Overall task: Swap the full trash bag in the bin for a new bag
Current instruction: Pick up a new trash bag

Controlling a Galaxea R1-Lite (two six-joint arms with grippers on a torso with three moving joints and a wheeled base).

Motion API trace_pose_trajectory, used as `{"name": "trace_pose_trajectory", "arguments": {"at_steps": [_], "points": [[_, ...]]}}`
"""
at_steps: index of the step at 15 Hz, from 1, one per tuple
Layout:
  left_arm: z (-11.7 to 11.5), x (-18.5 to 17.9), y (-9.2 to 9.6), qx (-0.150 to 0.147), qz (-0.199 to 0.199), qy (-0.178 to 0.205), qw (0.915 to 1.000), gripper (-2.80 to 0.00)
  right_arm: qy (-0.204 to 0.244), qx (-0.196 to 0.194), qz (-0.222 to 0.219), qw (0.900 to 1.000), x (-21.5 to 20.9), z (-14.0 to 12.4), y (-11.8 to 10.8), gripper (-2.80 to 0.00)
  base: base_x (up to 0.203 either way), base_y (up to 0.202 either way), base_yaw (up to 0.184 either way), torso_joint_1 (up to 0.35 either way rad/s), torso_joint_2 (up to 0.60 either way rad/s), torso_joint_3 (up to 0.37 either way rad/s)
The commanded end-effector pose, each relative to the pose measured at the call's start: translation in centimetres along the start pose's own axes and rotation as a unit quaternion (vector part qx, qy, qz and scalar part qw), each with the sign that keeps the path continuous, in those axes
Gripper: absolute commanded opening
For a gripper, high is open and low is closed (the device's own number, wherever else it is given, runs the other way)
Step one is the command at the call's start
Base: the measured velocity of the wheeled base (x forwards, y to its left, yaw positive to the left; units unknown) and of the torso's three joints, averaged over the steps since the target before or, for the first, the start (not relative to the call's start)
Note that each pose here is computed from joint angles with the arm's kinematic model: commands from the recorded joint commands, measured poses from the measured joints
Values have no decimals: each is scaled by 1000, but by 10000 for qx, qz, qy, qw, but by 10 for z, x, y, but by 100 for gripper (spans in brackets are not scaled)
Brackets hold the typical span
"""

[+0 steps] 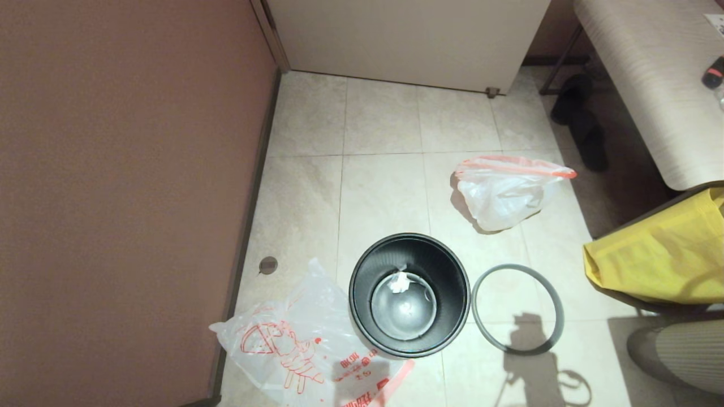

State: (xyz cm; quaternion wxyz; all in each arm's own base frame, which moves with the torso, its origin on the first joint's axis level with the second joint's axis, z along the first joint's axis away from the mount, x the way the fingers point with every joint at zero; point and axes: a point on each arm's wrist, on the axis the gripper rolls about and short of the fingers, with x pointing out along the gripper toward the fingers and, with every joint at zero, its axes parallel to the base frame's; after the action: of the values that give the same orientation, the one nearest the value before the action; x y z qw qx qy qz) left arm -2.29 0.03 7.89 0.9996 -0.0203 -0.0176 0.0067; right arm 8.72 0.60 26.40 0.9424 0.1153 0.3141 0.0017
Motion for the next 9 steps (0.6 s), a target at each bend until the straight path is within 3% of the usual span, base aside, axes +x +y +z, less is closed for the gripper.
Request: {"name": "trace_pose_trajectory", "arguments": {"at_steps": [1,6,8,9], "points": [[0,0,0,-5,6,5,10000,-280,-273,-113,248,9993,-21,-18,-2,-280,0,0,0,0,0,0],[0,0,0,-5,6,5,10000,-280,-1064,-107,299,9938,-53,-32,-7,-280,0,0,0,0,0,0],[0,0,0,-5,6,5,10000,-280,-1358,113,306,9902,-61,-36,-8,-280,0,0,0,0,0,0],[0,0,0,-5,6,-2,10000,-280,-1596,355,85,9865,-63,-34,-9,-280,0,0,0,0,0,0]]}}
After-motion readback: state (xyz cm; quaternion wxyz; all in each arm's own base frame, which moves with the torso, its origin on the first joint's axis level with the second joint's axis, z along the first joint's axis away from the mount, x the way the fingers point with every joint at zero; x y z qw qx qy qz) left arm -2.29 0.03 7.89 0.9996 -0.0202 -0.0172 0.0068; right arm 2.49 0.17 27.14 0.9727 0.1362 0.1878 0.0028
